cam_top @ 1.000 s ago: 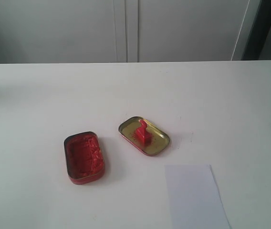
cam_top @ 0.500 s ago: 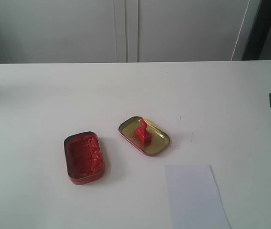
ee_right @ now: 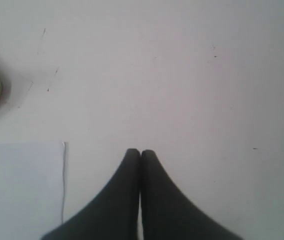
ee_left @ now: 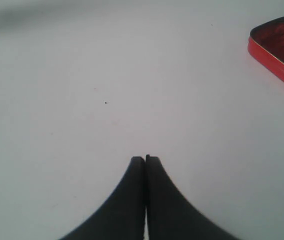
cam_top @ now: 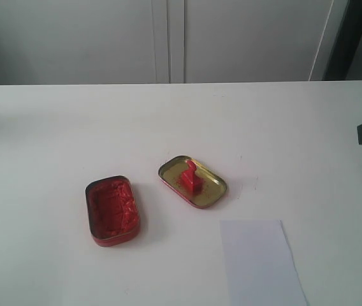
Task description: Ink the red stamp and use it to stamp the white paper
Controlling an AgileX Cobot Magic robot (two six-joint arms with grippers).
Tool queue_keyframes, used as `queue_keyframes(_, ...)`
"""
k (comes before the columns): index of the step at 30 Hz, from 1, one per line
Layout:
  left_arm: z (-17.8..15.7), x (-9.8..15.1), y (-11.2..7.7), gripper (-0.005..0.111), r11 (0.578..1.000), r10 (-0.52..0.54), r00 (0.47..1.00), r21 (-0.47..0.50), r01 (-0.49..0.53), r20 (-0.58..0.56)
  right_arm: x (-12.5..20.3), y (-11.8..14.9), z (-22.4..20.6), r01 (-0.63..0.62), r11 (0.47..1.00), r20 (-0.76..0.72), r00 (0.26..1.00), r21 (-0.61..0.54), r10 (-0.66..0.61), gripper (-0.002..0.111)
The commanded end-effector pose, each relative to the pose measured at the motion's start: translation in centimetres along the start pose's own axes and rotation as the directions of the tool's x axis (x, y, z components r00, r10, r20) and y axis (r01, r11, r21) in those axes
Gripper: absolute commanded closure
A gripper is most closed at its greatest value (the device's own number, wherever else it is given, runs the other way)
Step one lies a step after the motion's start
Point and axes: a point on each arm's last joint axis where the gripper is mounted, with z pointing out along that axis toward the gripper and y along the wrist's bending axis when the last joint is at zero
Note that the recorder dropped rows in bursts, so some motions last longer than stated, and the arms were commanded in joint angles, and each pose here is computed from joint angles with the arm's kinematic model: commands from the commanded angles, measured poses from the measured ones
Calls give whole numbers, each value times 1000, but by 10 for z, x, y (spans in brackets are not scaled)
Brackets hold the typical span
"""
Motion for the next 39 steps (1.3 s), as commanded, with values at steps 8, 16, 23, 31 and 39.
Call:
queue_keyframes(8, 1, 4, 0, 107, 1000, 3, 1000, -1, -3, -21, -28, 3, 39, -7, 1000, -150, 989, -11, 6, 108)
queue_keyframes(16, 1, 4, 0, 107, 1000, 3, 1000, -1, -3, -21, -52, 9, 73, -33, 998, -260, 965, -51, 19, 108)
queue_keyframes(23, 1, 4, 0, 107, 1000, 3, 1000, -1, -3, -21, -66, 13, 96, 0, 998, -318, 948, -70, -23, 108)
queue_keyframes(31, 1, 4, 0, 107, 1000, 3, 1000, -1, -3, -21, -84, 40, 116, 43, 992, -352, 932, -119, -83, 108)
queue_keyframes(39, 1, 4, 0, 107, 1000, 3, 1000, -1, -3, -21, -99, 77, 130, 108, 977, -375, 911, -183, -171, 108)
